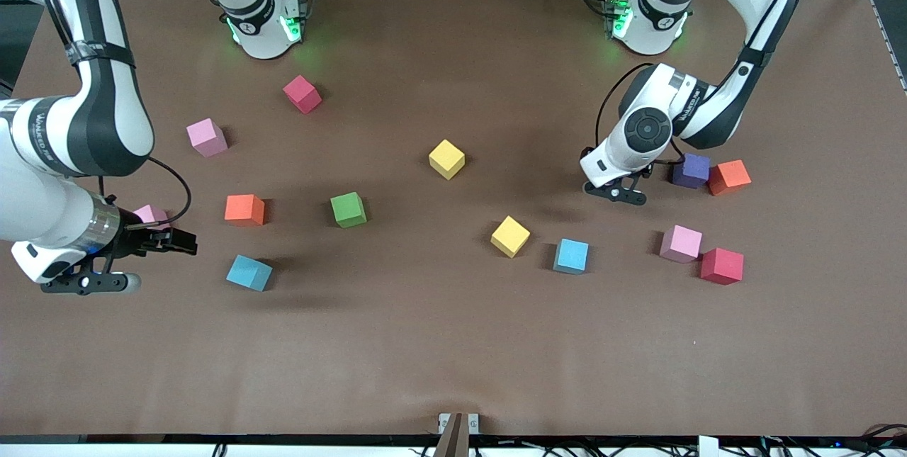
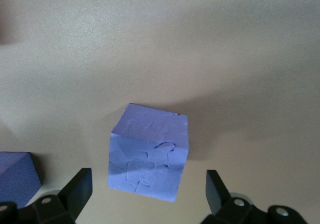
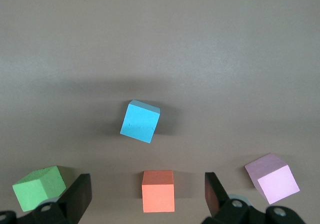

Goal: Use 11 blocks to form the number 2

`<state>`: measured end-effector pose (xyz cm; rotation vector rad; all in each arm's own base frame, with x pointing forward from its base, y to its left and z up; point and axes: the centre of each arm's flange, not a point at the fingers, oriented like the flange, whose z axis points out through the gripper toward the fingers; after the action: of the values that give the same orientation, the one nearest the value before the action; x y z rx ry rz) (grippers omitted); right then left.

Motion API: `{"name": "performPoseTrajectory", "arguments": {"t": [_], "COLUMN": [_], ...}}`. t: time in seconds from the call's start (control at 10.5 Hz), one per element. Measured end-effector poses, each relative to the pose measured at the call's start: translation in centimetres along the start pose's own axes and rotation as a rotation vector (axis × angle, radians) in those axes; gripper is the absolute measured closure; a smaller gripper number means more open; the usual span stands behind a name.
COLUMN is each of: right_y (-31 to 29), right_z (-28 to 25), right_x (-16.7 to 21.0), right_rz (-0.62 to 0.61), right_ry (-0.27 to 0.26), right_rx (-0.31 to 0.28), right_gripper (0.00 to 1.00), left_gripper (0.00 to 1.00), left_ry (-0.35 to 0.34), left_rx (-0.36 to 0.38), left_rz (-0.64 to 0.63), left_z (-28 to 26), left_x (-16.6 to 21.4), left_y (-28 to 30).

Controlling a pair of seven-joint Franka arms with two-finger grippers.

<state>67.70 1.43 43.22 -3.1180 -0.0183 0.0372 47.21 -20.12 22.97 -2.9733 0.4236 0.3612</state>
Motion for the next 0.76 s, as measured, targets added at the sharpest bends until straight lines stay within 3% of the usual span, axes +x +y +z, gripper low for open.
{"name": "performPoseTrajectory", "arguments": {"t": [0.76], "right_y": [-1.7], "right_z": [3.2], "right_x": [1.1], "right_rz": [-0.018], "right_ry": [0.008], "right_rx": [0.018], "right_gripper": [0.00], "left_gripper": [0.00], "left_ry": [-0.010], "left_rx": [0.002], "left_rz": [0.012], "left_z": [0.7], "left_x": [0.1], "left_y": [0.2]}}
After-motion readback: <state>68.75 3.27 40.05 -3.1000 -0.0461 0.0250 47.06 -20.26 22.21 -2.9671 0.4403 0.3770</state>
